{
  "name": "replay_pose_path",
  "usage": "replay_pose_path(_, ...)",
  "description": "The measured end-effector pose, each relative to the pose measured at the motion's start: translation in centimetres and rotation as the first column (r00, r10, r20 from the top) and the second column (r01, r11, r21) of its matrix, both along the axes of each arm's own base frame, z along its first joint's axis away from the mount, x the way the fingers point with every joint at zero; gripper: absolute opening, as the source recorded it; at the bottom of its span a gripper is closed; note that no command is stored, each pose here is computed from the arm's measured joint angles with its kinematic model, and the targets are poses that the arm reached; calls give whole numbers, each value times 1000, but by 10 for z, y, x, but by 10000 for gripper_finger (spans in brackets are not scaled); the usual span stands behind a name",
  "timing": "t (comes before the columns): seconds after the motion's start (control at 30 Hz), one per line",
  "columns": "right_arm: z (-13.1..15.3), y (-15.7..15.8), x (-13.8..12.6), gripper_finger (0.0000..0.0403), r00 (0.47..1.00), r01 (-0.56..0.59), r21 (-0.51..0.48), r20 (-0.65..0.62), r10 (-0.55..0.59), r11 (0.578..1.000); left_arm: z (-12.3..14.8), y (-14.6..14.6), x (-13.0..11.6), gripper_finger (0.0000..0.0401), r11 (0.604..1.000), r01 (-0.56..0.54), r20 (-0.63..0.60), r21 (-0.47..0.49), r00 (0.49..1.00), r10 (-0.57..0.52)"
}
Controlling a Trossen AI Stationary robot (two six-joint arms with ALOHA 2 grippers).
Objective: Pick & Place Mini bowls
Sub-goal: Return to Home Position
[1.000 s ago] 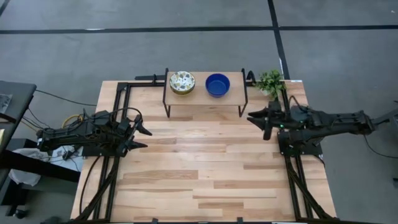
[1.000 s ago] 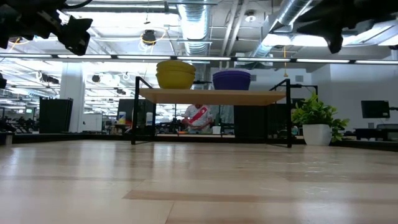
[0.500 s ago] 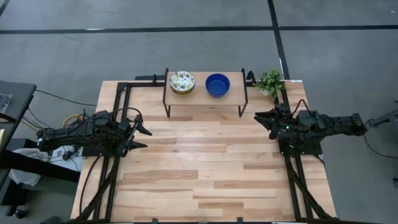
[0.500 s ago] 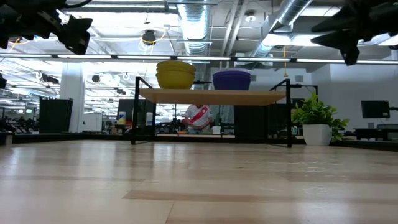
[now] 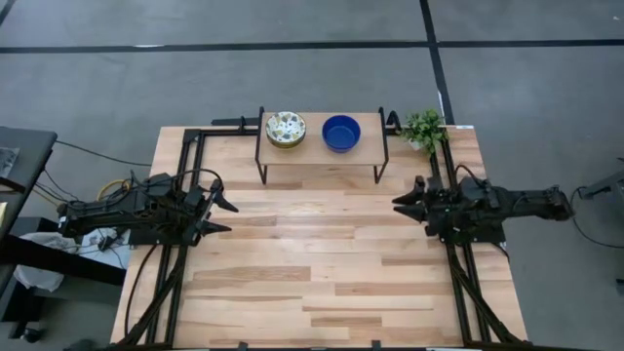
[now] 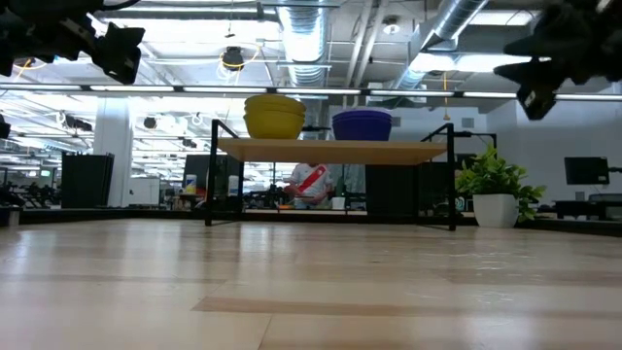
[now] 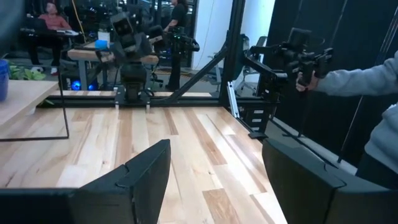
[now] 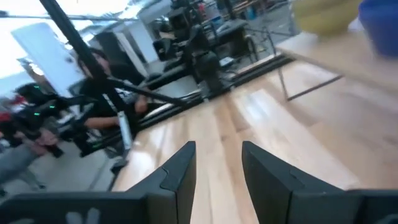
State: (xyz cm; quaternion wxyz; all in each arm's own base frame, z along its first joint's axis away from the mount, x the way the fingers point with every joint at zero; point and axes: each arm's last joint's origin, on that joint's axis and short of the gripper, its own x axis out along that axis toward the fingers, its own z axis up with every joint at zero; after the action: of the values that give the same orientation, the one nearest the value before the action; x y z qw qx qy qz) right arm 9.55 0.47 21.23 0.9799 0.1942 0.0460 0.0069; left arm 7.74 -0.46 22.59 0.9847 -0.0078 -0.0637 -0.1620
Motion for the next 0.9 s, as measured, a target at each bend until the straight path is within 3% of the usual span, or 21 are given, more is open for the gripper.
replay_pose_path(0.13,-15,-2,-2,118,996,-22,28,89,19,999,0,0,0,253,1000,1,-3,-9,1000,-2)
replay_pose_path(0.23,-14,-2,-6,118,982,-39,-5,182,39,999,0,0,0,253,1000,0,-4,-13,1000,0)
replay_pose_path(0.4,-4,-3,-9,118,970,-54,-59,232,67,997,6,0,-2,253,1000,2,8,-28,1000,-1)
replay_pose_path(0.63,-13,-5,-7,118,988,-57,-47,142,63,997,2,0,-2,253,1000,-12,-22,10,1000,12)
replay_pose_path(0.9,-15,-5,-7,118,989,-56,-85,128,66,995,-1,1,-1,253,999,-24,-23,45,999,25)
